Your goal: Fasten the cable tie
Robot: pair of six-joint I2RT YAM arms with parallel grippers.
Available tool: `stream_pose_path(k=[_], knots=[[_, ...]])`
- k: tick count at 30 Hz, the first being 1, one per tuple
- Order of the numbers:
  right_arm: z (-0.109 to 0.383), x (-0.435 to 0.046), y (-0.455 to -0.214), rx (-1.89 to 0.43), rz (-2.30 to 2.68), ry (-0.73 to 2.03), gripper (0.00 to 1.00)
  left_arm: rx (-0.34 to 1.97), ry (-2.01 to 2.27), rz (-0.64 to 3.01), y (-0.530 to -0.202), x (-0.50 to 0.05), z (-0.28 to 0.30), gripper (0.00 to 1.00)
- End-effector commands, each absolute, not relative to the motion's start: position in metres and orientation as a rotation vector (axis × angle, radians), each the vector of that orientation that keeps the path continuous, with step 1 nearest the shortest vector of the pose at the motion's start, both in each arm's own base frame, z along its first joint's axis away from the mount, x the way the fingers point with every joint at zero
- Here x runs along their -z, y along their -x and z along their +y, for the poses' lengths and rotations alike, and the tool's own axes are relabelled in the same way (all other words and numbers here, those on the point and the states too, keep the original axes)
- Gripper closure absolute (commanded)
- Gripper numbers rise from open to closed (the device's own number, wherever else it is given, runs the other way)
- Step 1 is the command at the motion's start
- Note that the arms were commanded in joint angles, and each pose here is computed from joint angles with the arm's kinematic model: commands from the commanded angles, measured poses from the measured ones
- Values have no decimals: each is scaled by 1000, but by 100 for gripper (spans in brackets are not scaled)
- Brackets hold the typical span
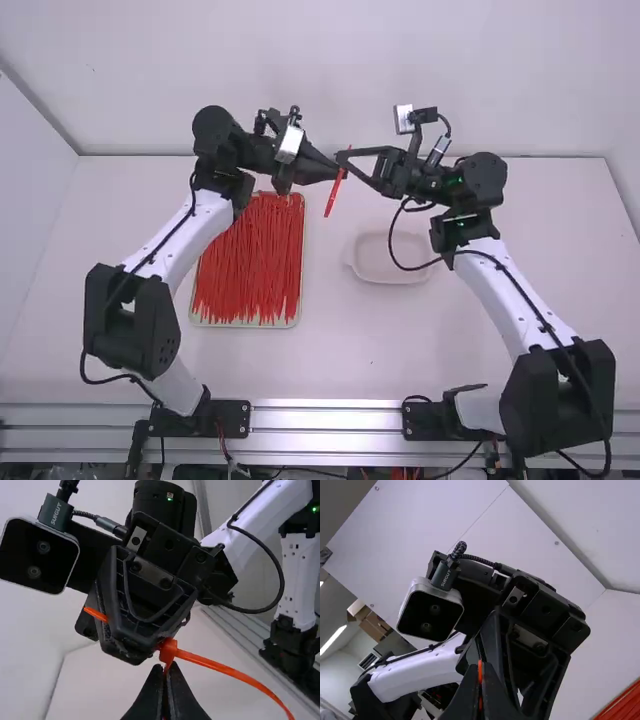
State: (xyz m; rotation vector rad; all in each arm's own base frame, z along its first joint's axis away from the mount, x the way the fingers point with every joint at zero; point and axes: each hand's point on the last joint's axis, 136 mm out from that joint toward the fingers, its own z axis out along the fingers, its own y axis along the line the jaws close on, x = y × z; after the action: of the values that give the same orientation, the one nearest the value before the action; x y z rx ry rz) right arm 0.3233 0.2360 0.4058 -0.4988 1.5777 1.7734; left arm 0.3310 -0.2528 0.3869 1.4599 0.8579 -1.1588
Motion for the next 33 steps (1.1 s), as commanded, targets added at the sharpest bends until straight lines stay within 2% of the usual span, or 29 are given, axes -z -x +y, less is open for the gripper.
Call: stream_pose_path(k=[1,18,33], knots=[[233,-422,-319,-1749,1515,528,100,1162,-1465,854,-326,-395,-252,98],[231,-447,-313,-1746,1449,558,100,1220,-1443,920,-326,-355,-253,98],[223,-488,-310,-1704,1375,591,100,1242,-1429,950,-312,-297,-249,98]])
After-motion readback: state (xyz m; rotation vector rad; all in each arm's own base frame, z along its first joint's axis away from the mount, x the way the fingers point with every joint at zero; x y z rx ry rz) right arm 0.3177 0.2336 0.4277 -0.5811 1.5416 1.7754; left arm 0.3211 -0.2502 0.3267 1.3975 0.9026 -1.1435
